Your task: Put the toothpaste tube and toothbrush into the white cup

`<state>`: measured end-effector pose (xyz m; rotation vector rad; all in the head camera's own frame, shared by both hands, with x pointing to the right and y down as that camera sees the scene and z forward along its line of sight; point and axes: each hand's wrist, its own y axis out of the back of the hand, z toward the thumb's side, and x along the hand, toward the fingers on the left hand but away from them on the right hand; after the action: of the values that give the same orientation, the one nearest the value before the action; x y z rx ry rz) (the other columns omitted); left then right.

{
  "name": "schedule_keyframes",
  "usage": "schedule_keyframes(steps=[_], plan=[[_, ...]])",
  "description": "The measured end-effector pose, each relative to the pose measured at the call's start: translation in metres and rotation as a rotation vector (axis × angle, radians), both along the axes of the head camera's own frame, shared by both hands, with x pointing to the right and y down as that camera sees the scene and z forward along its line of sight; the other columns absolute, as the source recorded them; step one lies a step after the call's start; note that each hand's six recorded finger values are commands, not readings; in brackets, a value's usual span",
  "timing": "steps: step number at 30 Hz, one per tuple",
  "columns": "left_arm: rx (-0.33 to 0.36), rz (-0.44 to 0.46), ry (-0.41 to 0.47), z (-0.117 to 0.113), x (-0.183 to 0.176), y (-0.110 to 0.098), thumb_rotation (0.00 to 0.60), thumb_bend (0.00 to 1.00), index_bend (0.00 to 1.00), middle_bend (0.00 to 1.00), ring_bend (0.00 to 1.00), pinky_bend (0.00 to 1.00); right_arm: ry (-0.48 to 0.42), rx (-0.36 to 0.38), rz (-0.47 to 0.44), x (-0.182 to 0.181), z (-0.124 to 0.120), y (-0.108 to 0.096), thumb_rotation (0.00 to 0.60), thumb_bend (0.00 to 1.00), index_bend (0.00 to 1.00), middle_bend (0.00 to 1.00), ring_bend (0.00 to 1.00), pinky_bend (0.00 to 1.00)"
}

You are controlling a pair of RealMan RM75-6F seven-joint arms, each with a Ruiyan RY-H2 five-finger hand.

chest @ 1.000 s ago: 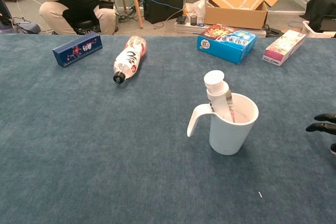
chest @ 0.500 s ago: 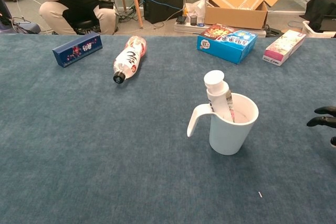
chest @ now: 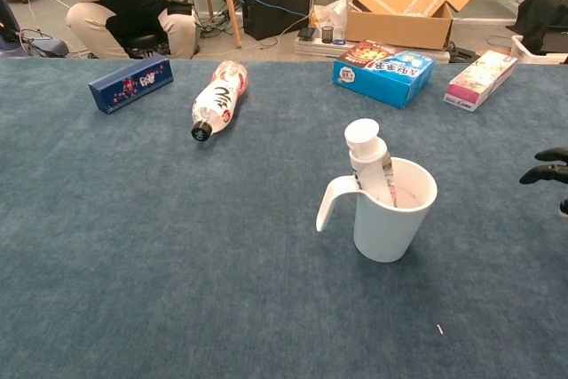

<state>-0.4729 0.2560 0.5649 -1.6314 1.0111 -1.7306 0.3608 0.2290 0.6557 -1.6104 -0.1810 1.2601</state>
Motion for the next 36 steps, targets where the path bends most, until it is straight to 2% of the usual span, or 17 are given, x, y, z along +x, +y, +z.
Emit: schedule_keyframes(steps=[17,24,30,36], plan=[[0.000,-0.001,-0.001,0.000,0.000,0.000,0.600,0.00,0.51,0.38,0.23,0.28,-0.119,0.093,0.064,-0.015,-0.037,-0.029,0.600,0.29,0.70,0.18,0.00,0.19],[-0.005,0.002,-0.003,0.001,0.000,0.001,0.600,0.00,0.51,0.38,0.23,0.28,-0.236,0.127,0.114,-0.030,-0.064,-0.046,0.600,0.29,0.70,0.18,0.00,0.19],[-0.003,-0.001,-0.003,0.001,0.000,0.000,0.600,0.00,0.51,0.38,0.23,0.28,-0.370,0.101,0.167,-0.048,-0.084,-0.058,0.600,0.29,0.70,0.19,0.00,0.19],[-0.004,-0.001,-0.003,0.001,0.000,0.000,0.600,0.00,0.51,0.38,0.23,0.28,-0.473,0.076,0.172,-0.069,-0.099,-0.063,0.600,0.29,0.70,0.19,0.00,0.19]])
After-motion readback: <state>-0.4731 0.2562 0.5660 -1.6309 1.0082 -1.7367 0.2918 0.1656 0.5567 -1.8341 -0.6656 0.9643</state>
